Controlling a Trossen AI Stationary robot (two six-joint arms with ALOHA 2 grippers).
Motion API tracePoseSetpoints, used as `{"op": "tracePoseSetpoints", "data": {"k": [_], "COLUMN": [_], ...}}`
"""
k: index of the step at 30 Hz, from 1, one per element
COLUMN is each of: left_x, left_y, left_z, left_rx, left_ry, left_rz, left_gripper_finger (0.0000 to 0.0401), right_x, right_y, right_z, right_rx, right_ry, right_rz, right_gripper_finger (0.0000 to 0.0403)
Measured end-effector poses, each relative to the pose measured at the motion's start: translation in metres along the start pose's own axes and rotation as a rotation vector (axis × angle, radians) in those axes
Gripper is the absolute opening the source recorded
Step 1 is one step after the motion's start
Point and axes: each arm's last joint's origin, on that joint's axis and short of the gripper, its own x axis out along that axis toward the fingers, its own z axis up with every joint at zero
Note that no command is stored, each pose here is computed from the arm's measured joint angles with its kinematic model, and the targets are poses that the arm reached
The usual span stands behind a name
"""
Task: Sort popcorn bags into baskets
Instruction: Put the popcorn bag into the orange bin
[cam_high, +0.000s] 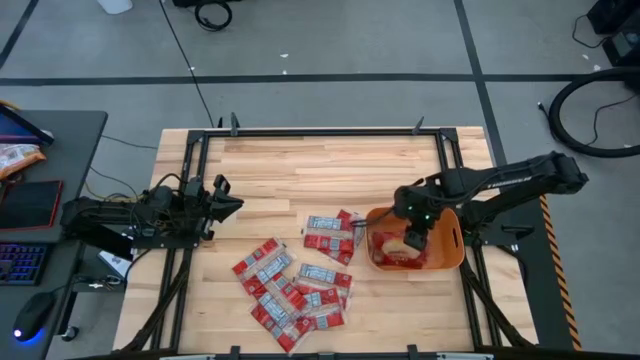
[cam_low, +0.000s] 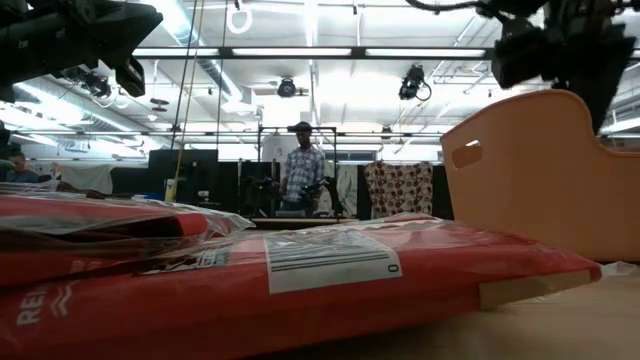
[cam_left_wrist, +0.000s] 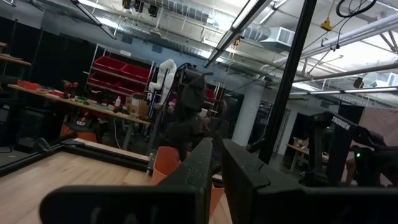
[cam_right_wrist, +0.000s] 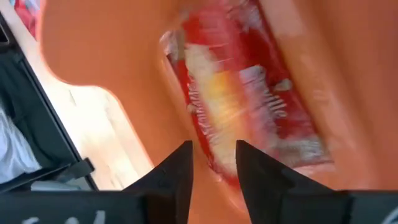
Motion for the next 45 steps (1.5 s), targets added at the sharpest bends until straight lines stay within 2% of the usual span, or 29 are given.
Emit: {"op": "tracePoseSetpoints", "data": {"k": [3,8,11,14,19,28,33,37,41,45], "left_x": [0.0,0.0,0.0,0.0,0.0,0.0,0.0,0.0,0.0,0.0], "left_y": [0.0,0.0,0.0,0.001,0.001,0.001,0.001,0.001,0.001,0.001], "left_z": [0.0,0.0,0.0,0.0,0.0,0.0,0.0,0.0,0.0,0.0], "left_rx": [0.0,0.0,0.0,0.0,0.001,0.001,0.01,0.015,0.015,0.017], "left_ry": [0.0,-0.003,-0.004,-0.005,-0.006,-0.004,-0.002,0.0,0.0,-0.001], "left_rz": [0.0,0.009,0.015,0.018,0.026,0.026,0.027,0.027,0.027,0.027], "left_gripper_finger": [0.0036,0.0036,0.0036,0.0036,0.0036,0.0036,0.0036,0.0036,0.0036,0.0036], "right_x": [-0.017,-0.039,-0.046,-0.043,-0.019,0.015,0.048,0.078,0.103,0.123], "right_y": [0.007,0.022,0.03,0.038,0.056,0.107,0.126,0.134,0.141,0.156], "right_z": [0.005,0.019,0.027,0.037,0.063,0.118,0.138,0.142,0.137,0.122], "right_rx": [-0.011,-0.063,-0.126,-0.18,-0.264,-0.522,-0.616,-0.682,-0.747,-0.811], "right_ry": [-0.065,-0.285,-0.391,-0.417,-0.374,-0.359,-0.278,-0.143,-0.005,0.038], "right_rz": [-0.04,-0.118,-0.17,-0.222,-0.263,-0.426,-0.415,-0.447,-0.552,-0.7], "right_gripper_finger": [0.0128,0.0126,0.0126,0.0126,0.0126,0.0126,0.0129,0.0138,0.0151,0.0159]}}
